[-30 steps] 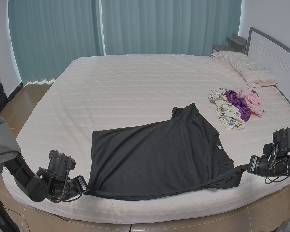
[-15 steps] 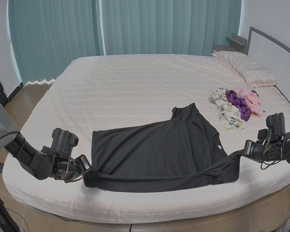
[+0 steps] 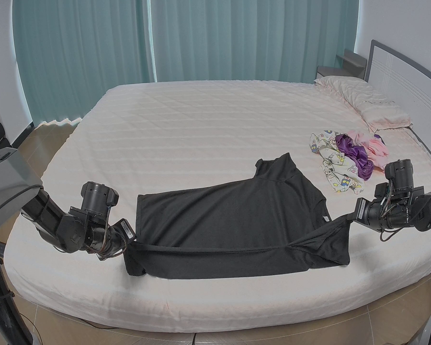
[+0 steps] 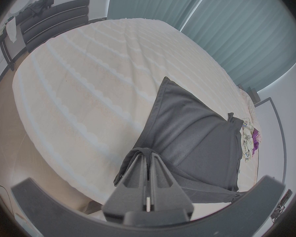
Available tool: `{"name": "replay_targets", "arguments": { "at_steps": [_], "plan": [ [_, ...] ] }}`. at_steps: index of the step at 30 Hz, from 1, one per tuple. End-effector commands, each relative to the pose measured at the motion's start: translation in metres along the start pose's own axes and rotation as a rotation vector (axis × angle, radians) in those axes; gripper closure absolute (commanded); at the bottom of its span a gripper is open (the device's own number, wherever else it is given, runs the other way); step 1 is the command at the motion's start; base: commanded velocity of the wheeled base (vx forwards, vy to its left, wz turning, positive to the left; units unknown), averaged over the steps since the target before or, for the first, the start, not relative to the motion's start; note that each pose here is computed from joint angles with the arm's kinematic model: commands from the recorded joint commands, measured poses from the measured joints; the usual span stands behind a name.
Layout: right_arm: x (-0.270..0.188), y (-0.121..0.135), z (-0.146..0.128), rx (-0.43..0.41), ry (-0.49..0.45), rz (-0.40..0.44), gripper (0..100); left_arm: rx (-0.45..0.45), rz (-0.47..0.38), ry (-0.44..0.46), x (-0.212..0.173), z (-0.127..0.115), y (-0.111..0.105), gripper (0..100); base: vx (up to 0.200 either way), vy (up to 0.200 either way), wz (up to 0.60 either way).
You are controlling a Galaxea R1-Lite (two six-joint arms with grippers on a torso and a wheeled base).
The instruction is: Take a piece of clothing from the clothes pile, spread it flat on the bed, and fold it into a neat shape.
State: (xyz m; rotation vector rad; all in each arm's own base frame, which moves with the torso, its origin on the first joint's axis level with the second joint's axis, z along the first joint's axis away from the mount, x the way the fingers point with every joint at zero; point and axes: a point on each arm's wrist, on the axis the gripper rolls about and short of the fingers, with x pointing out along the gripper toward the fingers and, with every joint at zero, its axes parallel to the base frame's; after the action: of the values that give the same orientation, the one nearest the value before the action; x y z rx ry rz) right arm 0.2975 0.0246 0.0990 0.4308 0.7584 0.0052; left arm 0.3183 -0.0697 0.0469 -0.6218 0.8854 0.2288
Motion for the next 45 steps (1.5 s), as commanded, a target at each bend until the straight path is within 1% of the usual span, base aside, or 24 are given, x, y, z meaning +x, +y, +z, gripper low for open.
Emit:
{"name": "replay_targets", "arguments": {
  "at_steps": [1,5,11,16,25,29,31,33,45],
  "plan": [
    [0.012,0.000,0.004,0.002,0.008,-0.005,100,-0.002,0.015,0.010,0.017,0.001,-0.001,100,0.000,0.000,0.00],
    [0.022,0.002,0.012,0.010,-0.009,0.000,100,-0.003,0.019,0.013,0.032,0.004,-0.005,100,0.000,0.000,0.00],
    [0.032,0.006,0.022,0.011,-0.027,0.009,100,-0.014,0.028,0.007,0.042,0.011,-0.005,100,0.000,0.000,0.00],
    [0.045,0.009,0.024,0.006,-0.020,0.011,100,-0.026,0.044,0.008,0.045,0.020,-0.006,100,0.000,0.000,0.00],
    [0.066,0.014,0.028,-0.002,-0.023,0.016,100,-0.026,0.063,0.027,0.063,0.021,-0.008,100,0.000,0.000,0.00],
    [0.069,0.015,0.032,0.006,-0.036,0.022,100,-0.028,0.061,0.025,0.066,0.022,-0.009,100,0.000,0.000,0.00],
    [0.071,0.016,0.034,0.023,-0.042,0.026,100,-0.028,0.061,0.025,0.071,0.022,-0.010,100,0.000,0.000,0.00],
    [0.072,0.017,0.035,0.026,-0.045,0.027,100,-0.043,0.057,0.018,0.073,0.024,-0.011,100,0.000,0.000,0.00],
    [0.076,0.011,0.032,0.037,-0.030,0.014,100,-0.052,0.062,0.022,0.084,0.028,-0.015,100,0.000,0.000,0.00]
  ]
}}
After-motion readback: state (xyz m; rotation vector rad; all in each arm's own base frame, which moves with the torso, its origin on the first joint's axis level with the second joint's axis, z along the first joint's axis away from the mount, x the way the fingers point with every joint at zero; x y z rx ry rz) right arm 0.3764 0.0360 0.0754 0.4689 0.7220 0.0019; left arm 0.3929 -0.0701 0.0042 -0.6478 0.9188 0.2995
